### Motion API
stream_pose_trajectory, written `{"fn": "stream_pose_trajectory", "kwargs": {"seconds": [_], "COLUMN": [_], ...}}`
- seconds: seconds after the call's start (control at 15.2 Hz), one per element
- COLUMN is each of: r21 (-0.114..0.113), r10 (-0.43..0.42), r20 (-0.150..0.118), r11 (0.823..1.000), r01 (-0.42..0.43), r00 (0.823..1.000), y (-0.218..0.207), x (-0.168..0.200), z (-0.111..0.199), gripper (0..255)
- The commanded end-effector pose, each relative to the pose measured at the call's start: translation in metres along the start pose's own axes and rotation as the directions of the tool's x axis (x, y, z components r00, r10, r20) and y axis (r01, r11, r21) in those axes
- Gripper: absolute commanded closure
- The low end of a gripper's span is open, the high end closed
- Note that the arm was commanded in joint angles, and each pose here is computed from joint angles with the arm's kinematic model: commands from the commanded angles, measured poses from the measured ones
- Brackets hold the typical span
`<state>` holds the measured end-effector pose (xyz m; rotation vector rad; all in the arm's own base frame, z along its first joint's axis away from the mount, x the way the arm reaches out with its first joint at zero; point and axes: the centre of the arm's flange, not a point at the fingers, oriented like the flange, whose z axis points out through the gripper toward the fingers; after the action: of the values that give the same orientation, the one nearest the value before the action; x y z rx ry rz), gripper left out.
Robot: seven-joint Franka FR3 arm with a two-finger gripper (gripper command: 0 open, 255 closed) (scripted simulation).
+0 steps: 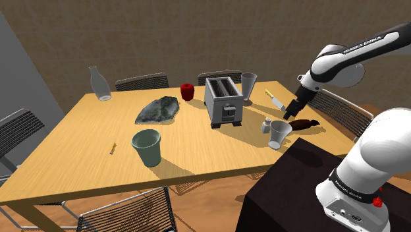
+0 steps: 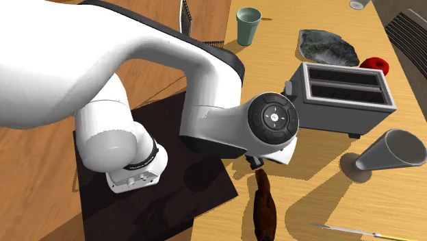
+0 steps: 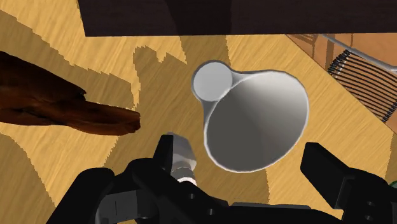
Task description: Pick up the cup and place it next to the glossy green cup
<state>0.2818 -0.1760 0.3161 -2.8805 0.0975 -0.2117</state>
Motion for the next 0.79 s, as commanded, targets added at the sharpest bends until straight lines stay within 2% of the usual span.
{"fn": "stream_pose_trajectory", "kwargs": {"seconds": [0.0,0.53,0.73], "r21": [0.010,0.015,0.015], "r10": [-0.005,-0.007,-0.007], "r20": [-0.009,-0.012,-0.012], "r11": [1.000,1.000,1.000], "r01": [0.005,0.007,0.007], "r00": [1.000,1.000,1.000], "y": [0.016,0.020,0.020], "x": [-0.001,-0.001,-0.001], "z": [0.023,0.067,0.070], "gripper": [0,0,0]}}
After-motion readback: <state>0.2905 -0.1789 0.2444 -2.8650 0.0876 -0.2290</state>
